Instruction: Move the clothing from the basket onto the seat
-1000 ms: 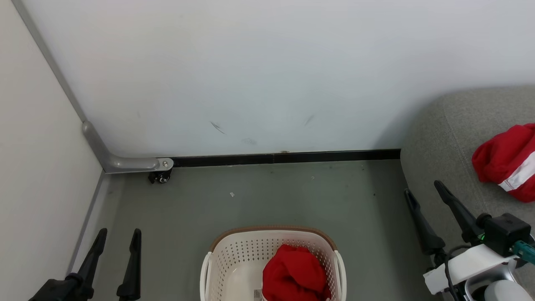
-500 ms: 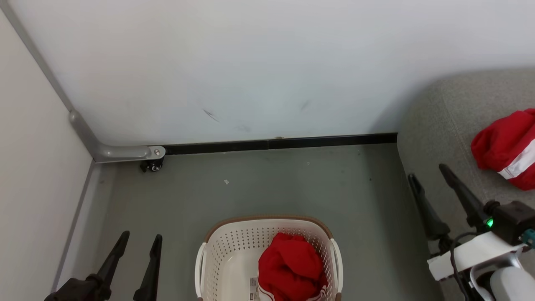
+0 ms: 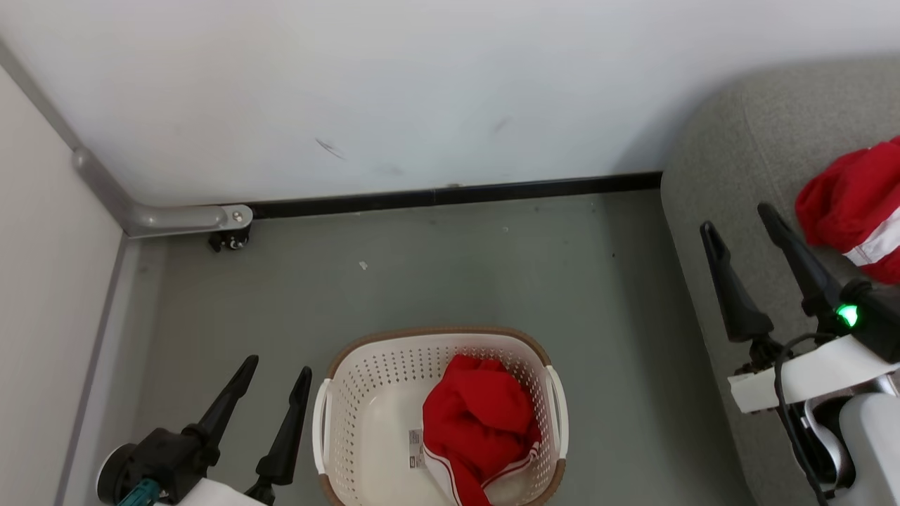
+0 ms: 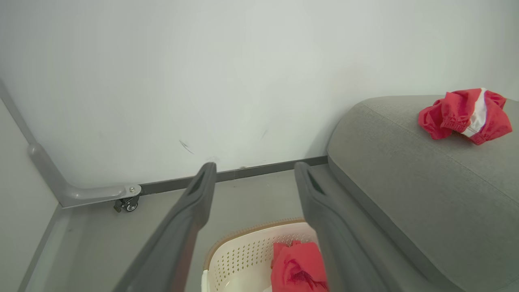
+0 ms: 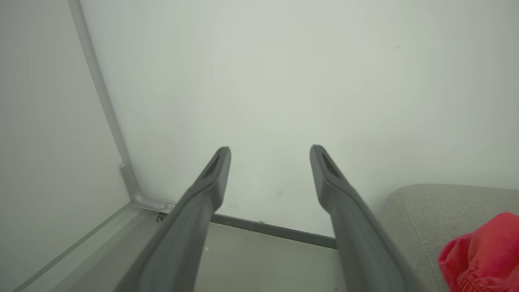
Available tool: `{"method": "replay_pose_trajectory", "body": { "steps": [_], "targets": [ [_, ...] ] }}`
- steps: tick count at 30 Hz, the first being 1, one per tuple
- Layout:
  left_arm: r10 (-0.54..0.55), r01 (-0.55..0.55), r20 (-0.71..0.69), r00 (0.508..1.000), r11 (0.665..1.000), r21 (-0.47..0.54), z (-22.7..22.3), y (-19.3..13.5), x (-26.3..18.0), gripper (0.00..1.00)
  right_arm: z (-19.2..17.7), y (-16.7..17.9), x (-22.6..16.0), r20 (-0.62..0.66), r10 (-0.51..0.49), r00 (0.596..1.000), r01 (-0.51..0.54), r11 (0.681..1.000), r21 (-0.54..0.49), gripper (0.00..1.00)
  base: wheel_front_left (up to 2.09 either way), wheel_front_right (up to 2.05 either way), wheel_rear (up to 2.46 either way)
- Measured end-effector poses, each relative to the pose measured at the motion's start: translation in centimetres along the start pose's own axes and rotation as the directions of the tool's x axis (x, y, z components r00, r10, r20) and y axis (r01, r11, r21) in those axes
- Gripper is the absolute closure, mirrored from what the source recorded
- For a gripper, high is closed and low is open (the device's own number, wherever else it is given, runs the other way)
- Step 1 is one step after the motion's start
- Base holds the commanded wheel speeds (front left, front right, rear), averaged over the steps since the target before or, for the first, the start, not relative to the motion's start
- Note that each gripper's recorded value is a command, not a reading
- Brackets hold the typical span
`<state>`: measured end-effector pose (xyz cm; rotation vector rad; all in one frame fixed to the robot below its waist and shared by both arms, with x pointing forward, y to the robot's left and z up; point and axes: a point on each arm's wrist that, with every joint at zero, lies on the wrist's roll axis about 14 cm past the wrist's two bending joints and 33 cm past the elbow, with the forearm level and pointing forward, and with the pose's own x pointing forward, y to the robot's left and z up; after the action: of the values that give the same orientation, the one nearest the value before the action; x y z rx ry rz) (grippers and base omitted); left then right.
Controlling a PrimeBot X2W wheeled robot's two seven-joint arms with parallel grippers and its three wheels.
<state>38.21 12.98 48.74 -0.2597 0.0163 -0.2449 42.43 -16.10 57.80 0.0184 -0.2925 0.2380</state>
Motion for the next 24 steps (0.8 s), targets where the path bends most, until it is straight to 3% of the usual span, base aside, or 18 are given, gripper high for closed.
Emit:
{"method": "replay_pose_trajectory", "body": {
  "steps": [24],
  "targets": [
    [-0.188, 0.188, -0.162, 0.969, 0.982, -0.019, -6.1, -3.2, 7.4, 0.00, -1.1, -1.3, 5.5, 0.052, 0.039, 0.998, -0.036, 0.998, -0.046, 0.00, 0.00, 0.00, 0.00]
  ]
}}
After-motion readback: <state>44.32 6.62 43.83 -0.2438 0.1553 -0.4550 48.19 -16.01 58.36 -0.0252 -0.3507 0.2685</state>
